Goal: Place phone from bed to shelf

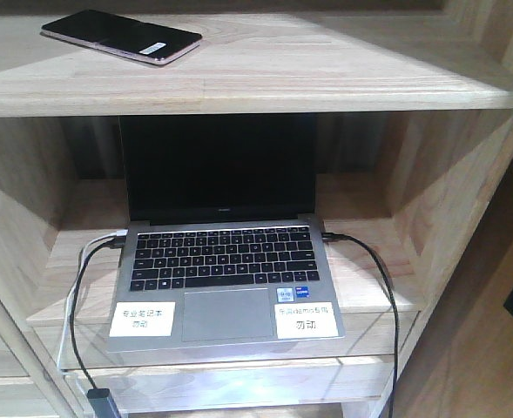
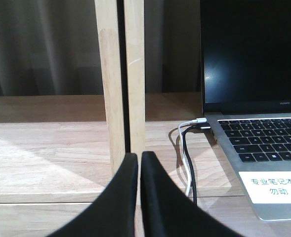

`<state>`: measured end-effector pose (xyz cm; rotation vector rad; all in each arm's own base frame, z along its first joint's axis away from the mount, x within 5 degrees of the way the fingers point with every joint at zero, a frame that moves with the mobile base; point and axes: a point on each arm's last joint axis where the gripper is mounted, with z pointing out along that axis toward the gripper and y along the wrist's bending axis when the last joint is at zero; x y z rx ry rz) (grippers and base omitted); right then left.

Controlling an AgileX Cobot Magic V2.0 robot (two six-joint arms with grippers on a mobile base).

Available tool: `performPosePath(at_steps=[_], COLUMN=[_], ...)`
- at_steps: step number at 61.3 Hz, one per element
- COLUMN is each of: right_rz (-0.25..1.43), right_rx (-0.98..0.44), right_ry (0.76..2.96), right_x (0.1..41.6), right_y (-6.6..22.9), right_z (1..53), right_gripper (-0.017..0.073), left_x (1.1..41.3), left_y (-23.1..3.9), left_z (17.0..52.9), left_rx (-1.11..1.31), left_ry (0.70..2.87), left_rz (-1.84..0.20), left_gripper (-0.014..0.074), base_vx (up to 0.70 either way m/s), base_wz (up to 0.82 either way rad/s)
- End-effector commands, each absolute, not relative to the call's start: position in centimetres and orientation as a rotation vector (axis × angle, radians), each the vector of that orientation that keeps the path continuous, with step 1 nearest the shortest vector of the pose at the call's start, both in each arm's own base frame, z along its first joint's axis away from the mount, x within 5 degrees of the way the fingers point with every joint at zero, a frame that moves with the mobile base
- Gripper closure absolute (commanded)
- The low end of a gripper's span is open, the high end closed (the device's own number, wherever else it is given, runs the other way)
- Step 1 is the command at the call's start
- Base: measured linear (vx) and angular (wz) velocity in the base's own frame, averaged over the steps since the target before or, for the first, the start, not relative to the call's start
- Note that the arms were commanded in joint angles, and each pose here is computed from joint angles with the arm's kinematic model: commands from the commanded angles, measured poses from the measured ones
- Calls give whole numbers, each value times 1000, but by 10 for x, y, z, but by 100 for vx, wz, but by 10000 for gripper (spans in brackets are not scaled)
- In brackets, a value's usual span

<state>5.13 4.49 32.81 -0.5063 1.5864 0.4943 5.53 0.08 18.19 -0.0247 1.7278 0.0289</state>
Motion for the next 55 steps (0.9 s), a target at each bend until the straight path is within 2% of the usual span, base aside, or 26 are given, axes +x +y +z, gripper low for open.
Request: performPosePath(at_steps=[1,24,35,55], right_rz=[487,432,394,214], right_rx=[-454,-448,-347,-231], right_ry=[1528,1532,1594,1660], right_x=[53,55,59,68], right_y=[43,40,32,20], right_z=[341,340,337,320], right_gripper=[568,568,568,568], left_x=[56,56,56,56], left_y=[2,2,2,2], left_z=[188,188,188,188], left_rx=[-39,-39,-39,-39], left_ry=[1651,1651,1651,1651], left_rz=[31,31,31,31], left_gripper=[593,593,593,593], base_vx=[0,0,0,0], base_wz=[0,0,0,0])
